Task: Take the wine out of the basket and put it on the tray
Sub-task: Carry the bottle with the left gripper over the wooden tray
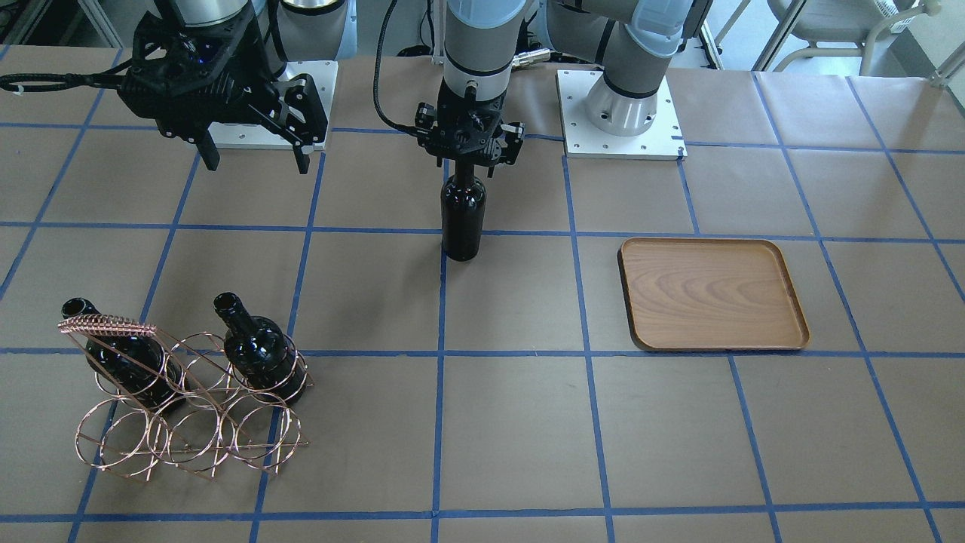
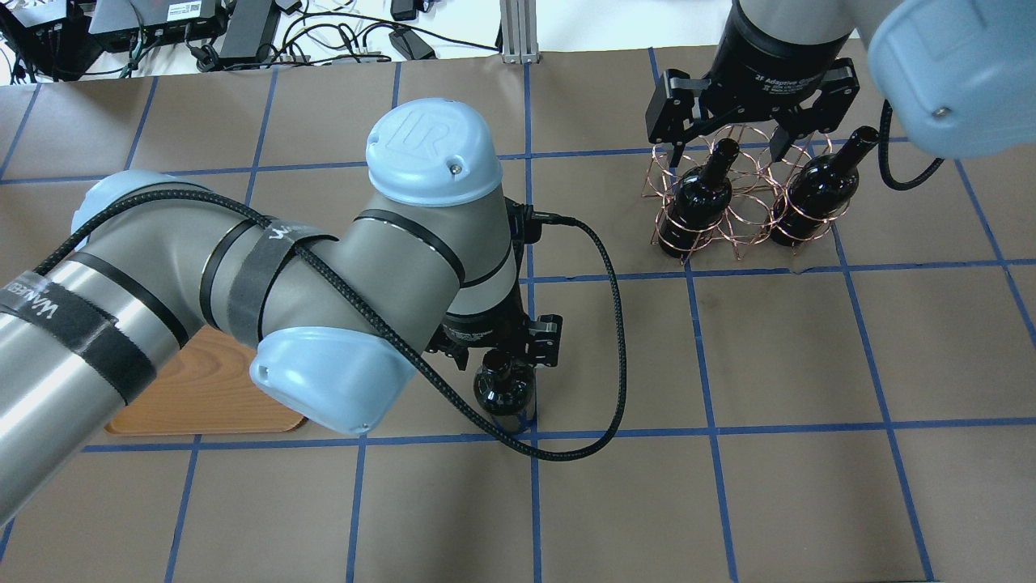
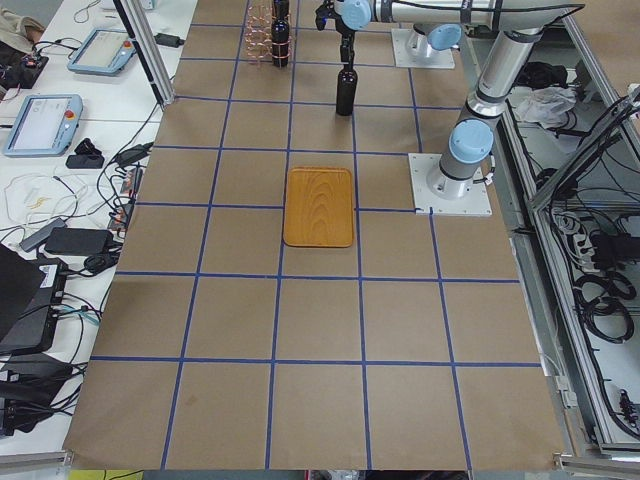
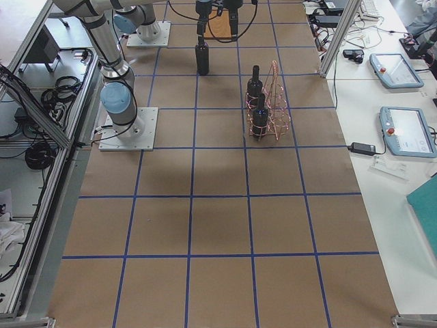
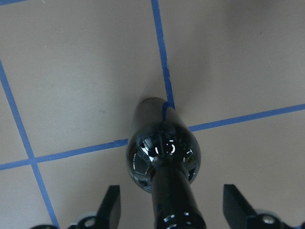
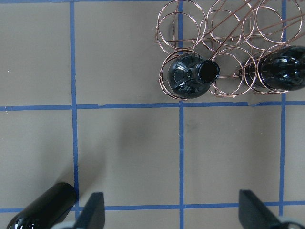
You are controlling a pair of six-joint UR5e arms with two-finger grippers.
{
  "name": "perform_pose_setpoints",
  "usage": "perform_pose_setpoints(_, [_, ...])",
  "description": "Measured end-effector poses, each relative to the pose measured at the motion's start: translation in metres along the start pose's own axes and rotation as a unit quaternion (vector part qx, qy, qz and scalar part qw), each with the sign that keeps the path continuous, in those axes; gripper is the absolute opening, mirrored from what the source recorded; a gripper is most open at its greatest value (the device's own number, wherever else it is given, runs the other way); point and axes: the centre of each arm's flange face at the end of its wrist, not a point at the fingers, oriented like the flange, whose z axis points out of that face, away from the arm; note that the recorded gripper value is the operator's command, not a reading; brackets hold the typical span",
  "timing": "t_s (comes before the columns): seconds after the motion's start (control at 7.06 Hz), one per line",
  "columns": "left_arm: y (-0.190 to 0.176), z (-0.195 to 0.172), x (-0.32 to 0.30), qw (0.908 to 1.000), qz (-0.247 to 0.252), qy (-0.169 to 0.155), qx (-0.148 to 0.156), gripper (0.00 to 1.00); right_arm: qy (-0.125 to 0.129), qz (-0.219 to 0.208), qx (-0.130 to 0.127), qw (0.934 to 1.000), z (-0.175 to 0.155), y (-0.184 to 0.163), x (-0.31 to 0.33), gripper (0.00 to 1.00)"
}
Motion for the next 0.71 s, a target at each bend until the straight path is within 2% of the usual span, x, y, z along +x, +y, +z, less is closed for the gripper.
perform_pose_setpoints(0.71, [-0.0047,-0.0067,-0.0003,1.0000,0.007,0.000,0.002,0.00,-0.001,0.000,0.000,1.0000,0.0002,0.0001,-0.0004,1.00])
